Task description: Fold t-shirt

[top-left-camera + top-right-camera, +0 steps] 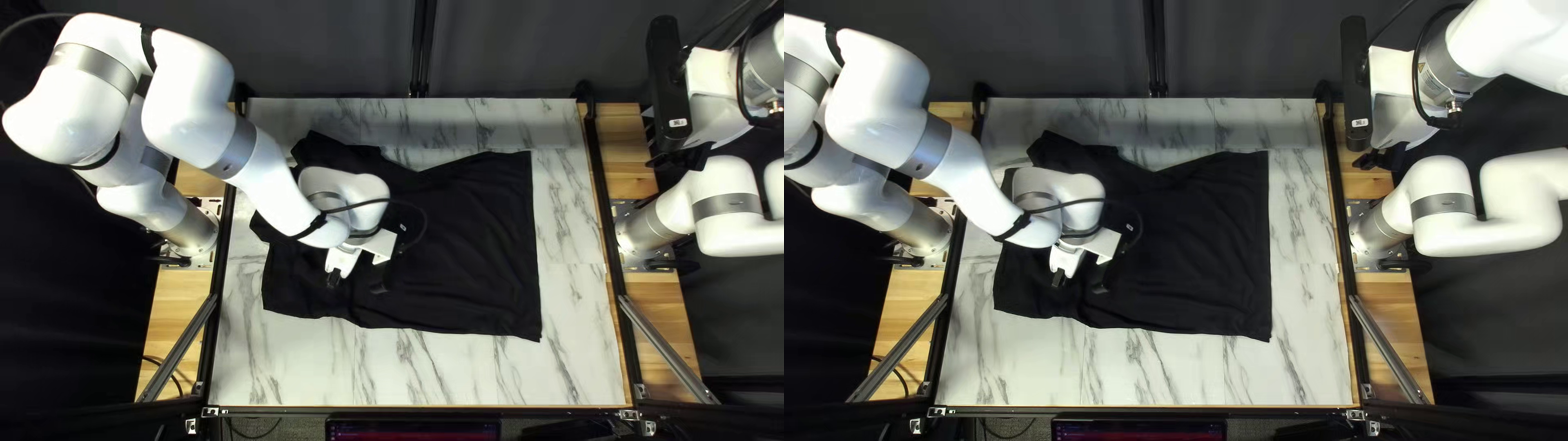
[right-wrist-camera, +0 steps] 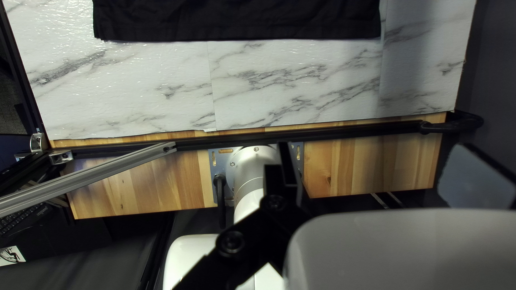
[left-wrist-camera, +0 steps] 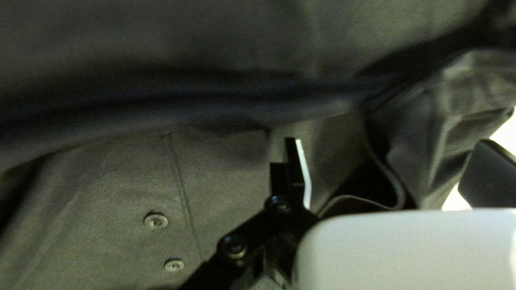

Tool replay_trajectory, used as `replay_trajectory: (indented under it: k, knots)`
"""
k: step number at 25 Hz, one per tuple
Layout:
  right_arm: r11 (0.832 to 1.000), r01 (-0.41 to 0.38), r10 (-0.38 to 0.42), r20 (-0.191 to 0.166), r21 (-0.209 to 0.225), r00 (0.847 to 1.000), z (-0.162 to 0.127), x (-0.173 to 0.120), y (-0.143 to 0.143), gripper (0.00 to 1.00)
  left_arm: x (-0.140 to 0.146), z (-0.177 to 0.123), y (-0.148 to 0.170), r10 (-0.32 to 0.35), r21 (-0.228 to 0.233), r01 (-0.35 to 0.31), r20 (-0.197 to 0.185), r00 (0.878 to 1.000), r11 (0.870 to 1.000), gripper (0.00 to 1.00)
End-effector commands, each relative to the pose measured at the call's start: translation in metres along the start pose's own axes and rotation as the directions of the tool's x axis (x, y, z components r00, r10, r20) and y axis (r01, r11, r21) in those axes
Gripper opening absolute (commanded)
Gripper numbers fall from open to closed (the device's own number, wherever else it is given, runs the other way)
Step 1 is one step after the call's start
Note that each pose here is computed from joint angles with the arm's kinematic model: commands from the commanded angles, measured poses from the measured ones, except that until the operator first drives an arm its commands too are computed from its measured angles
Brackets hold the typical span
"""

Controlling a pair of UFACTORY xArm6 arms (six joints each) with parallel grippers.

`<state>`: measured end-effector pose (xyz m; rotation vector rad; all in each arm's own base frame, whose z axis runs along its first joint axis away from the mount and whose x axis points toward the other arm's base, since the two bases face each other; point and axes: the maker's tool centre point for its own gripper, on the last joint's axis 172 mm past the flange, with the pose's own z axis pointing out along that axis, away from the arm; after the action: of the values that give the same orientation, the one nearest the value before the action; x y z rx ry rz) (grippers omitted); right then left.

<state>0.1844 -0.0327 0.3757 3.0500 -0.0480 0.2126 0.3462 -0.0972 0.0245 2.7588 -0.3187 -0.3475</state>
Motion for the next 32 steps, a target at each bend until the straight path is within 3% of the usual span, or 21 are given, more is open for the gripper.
replay_trajectory:
  k: [1,5,12,15,19,22,23,24,26,27,28,29,32]
  knots:
    - [1.0,0.0,0.0,0.0,0.0,1.0,0.0,0.0,0.0,1.0,0.0,-0.004,0.005,-0.004,-0.022,0.003,-0.019,1.0,1.0,0.0]
    - [1.0,0.0,0.0,0.0,0.0,1.0,0.0,0.0,0.0,1.0,0.006,-0.013,0.015,0.008,-0.034,-0.01,-0.047,0.999,0.999,0.0]
    - [1.0,0.0,0.0,0.0,0.0,1.0,0.0,0.0,0.0,1.0,0.011,-0.033,0.032,0.037,-0.061,-0.047,-0.158,0.987,0.997,0.0]
    - [1.0,0.0,0.0,0.0,0.0,1.0,0.0,0.0,0.0,1.0,0.007,-0.042,0.037,0.049,-0.041,-0.059,-0.21,0.976,0.997,0.0]
    - [1.0,0.0,0.0,0.0,0.0,1.0,0.0,0.0,0.0,1.0,-0.006,-0.047,0.037,0.088,0.022,-0.085,-0.271,0.958,0.996,0.0]
    - [1.0,0.0,0.0,0.0,0.0,1.0,0.0,0.0,0.0,1.0,-0.007,-0.04,0.025,0.107,0.064,-0.094,-0.25,0.962,0.994,0.0]
    - [1.0,0.0,0.0,0.0,0.0,1.0,0.0,0.0,0.0,1.0,-0.006,-0.037,0.02,0.108,0.092,-0.09,-0.222,0.969,0.992,0.01]
    - [1.0,0.0,0.0,0.0,0.0,1.0,0.0,0.0,0.0,1.0,-0.006,-0.036,0.019,0.106,0.111,-0.084,-0.204,0.973,0.99,0.1]
    - [1.0,0.0,0.0,0.0,0.0,1.0,0.0,0.0,0.0,1.0,-0.007,-0.038,0.021,0.09,0.154,-0.063,-0.177,0.98,0.986,0.13]
    - [1.0,0.0,0.0,0.0,0.0,1.0,0.0,0.0,0.0,1.0,-0.007,-0.038,0.023,0.083,0.169,-0.054,-0.169,0.982,0.984,0.23]
    - [1.0,0.0,0.0,0.0,0.0,1.0,0.0,0.0,0.0,1.0,-0.007,-0.041,0.028,0.077,0.192,-0.046,-0.159,0.984,0.98,0.75]
    - [1.0,0.0,0.0,0.0,0.0,1.0,0.0,0.0,0.0,1.0,-0.007,-0.043,0.035,0.075,0.216,-0.041,-0.152,0.986,0.976,1.0]
    - [1.0,0.0,0.0,0.0,0.0,1.0,0.0,0.0,0.0,1.0,-0.004,-0.045,0.049,0.099,0.261,-0.059,-0.145,0.985,0.963,1.0]
